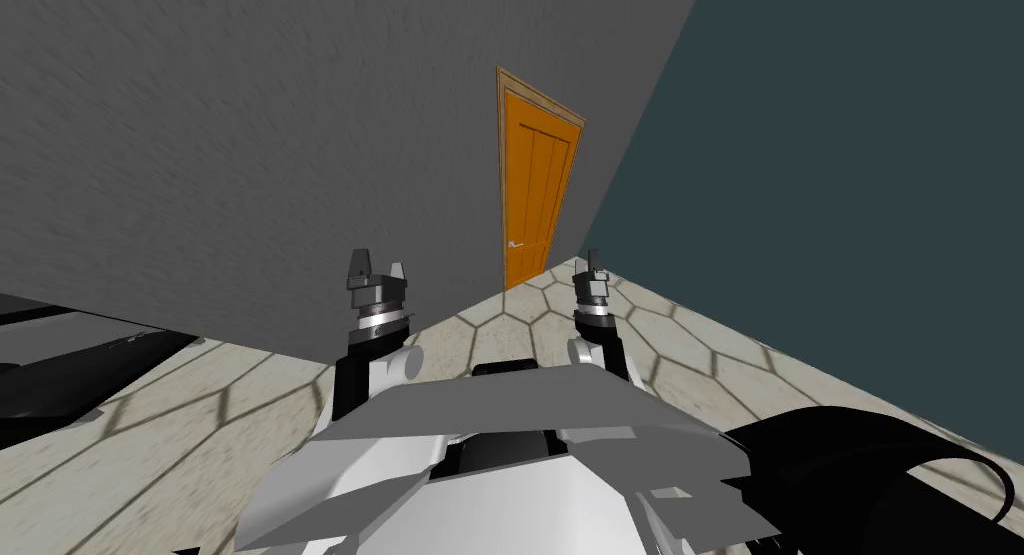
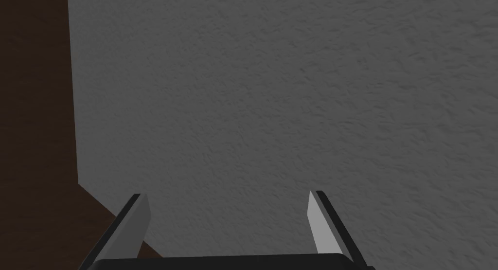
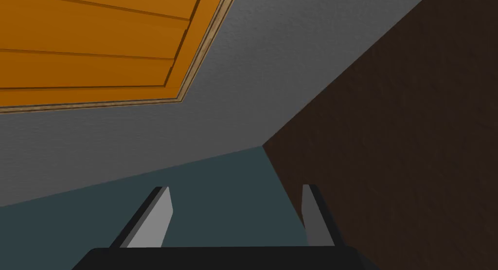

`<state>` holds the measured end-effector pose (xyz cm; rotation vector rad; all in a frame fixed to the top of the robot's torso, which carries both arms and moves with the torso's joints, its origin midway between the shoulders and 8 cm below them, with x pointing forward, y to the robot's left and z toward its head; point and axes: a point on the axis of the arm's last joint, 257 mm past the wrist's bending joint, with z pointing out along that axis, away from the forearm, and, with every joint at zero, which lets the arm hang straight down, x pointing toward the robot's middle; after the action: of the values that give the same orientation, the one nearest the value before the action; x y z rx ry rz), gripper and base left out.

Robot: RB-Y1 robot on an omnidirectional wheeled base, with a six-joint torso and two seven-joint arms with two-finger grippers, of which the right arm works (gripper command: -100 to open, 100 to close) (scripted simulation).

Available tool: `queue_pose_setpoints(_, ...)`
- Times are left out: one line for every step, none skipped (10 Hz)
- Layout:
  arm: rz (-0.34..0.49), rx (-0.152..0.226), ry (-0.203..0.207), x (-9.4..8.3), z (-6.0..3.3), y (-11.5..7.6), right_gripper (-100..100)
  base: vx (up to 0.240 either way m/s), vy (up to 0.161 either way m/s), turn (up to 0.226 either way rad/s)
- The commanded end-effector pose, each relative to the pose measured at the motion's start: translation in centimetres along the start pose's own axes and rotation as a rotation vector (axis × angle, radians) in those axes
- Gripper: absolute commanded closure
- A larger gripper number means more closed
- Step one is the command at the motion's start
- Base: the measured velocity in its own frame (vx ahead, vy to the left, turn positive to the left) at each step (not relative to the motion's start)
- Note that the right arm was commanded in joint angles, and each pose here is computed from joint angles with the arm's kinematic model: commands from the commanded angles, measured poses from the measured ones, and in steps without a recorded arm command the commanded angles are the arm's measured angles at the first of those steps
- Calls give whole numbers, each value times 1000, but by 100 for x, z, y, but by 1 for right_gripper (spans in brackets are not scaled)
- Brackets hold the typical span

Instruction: Pull the door open

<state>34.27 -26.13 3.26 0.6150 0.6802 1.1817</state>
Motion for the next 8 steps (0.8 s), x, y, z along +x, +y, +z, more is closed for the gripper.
queue_pose_setpoints(10, 11, 9, 35, -15, -91, -100, 54, -15, 74)
queue_pose_setpoints(18, 21, 17, 64, -29, -170, -100, 98, -57, 103)
queue_pose_setpoints(27, 31, 24, 94, -44, -253, -100, 117, -44, 128)
queue_pose_setpoints(32, 37, 28, 110, -53, -299, -100, 120, -35, 59)
queue_pose_setpoints(38, 44, 33, 130, -65, -357, -100, 113, -23, 64)
queue_pose_setpoints(44, 52, 37, 150, -77, -416, -100, 89, -30, 68)
queue_pose_setpoints(50, 60, 42, 169, -89, -475, -100, 71, -36, 76)
queue_pose_setpoints(56, 67, 46, 187, -102, -533, -100, 72, -31, 74)
